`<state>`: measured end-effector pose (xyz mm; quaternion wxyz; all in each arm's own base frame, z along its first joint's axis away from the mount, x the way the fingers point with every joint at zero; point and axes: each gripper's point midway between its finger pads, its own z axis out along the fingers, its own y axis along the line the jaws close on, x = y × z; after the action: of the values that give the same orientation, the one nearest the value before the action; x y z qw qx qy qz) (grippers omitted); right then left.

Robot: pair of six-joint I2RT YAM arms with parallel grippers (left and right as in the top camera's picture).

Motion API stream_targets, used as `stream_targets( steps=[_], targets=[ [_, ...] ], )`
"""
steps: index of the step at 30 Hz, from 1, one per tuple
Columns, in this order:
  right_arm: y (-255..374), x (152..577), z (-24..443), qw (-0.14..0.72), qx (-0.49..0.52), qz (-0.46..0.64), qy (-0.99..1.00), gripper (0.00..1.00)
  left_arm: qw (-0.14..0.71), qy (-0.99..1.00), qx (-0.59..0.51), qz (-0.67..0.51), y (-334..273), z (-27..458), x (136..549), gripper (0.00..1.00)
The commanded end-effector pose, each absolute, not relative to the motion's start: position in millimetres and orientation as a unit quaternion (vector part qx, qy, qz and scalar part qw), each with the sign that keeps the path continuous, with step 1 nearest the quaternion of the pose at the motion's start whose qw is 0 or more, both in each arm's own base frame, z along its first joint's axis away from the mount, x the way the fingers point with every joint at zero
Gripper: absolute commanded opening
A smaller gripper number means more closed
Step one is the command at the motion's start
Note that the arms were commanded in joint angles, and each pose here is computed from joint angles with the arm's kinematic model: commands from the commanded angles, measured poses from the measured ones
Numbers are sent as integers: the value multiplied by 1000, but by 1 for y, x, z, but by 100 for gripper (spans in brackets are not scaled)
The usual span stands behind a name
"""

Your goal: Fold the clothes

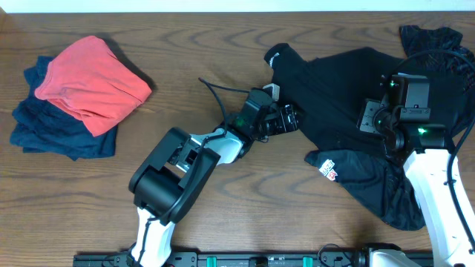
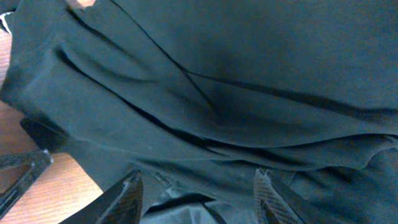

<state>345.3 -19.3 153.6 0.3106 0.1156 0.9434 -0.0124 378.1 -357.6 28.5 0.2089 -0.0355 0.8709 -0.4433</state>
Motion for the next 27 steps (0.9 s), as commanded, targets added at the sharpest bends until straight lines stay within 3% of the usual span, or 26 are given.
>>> stream_targets(
  steps=[1, 4, 8, 18, 22, 27],
  targets=[
    [-21, 344, 156, 312, 125, -10, 942, 56, 177, 891, -83, -410, -347, -14, 371, 70],
    [-21, 344, 156, 312, 125, -10, 942, 55, 187, 891, -88, -404, -345, -15, 375, 49],
    [-20, 344, 156, 312, 124, -6, 942, 55, 203, 888, -92, -402, -343, -13, 381, 38],
    [-19, 340, 153, 303, 123, -5, 945, 54, 245, 877, -102, -400, -341, -3, 396, 27],
    [-19, 340, 153, 301, 123, -6, 946, 54, 252, 872, -100, -407, -343, 1, 398, 6],
    [-19, 338, 152, 298, 123, -6, 947, 54, 242, 872, -85, -418, -346, 4, 395, 6]
  ],
)
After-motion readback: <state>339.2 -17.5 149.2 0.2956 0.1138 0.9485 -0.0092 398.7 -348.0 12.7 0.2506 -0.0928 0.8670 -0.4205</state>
